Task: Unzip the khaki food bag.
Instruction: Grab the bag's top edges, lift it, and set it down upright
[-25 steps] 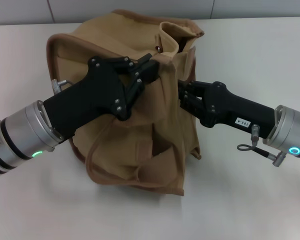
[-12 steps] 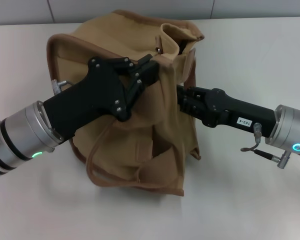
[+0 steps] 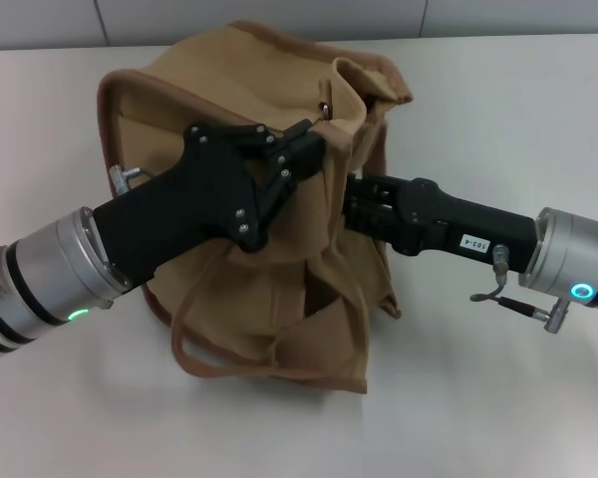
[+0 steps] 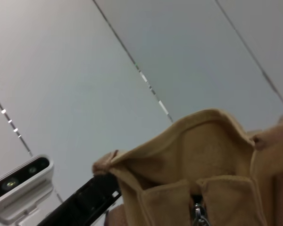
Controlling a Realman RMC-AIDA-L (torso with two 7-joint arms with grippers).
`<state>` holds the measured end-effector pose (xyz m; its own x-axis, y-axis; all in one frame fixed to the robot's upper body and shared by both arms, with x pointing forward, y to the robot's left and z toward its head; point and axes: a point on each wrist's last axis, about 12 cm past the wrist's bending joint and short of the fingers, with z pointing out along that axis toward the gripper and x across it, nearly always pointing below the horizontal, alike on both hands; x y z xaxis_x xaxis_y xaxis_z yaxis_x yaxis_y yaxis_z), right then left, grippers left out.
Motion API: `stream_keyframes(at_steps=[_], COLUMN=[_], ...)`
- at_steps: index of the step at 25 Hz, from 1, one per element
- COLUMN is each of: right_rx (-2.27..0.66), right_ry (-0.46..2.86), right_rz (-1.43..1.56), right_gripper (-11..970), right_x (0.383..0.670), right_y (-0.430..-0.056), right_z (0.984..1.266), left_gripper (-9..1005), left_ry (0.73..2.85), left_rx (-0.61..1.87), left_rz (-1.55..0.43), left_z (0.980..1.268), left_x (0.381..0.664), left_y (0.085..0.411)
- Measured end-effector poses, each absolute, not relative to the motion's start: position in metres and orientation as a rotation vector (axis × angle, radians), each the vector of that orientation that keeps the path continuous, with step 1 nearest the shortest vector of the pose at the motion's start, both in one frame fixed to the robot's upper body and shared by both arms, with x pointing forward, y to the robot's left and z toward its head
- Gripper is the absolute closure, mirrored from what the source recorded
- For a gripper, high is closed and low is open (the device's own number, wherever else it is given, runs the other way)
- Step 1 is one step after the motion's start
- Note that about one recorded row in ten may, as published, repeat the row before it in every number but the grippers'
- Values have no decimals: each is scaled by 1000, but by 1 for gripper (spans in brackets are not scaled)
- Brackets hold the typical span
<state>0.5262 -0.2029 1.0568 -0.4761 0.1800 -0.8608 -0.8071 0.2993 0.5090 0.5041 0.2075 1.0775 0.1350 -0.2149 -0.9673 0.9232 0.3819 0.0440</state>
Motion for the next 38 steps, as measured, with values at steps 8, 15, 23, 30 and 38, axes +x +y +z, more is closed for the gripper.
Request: stream_keyframes(at_steps=[8, 15, 23, 30, 38], right_rx=[-630, -635, -636, -633, -635], right_ry=[1648, 1646, 1645, 1635, 1632], right_rz=[1358, 1370, 1369, 1368, 1363], right_gripper=[525, 720, 830, 871, 924], right_x=[526, 525, 524, 524, 525], right_y=[-197, -197, -200, -201, -201], right_z=[1057, 1058, 1058, 1059, 1059], left_gripper=[975, 974, 975, 975, 974], left_ry=[1124, 1121, 1125, 1122, 1124], left_rx=[814, 806, 805, 808, 806], left_rz=[-976, -974, -970, -971, -969], left_z=[1077, 1078, 1078, 1079, 1079], left_x=[503, 504, 505, 507, 507], left_y=[206, 206, 206, 204, 204])
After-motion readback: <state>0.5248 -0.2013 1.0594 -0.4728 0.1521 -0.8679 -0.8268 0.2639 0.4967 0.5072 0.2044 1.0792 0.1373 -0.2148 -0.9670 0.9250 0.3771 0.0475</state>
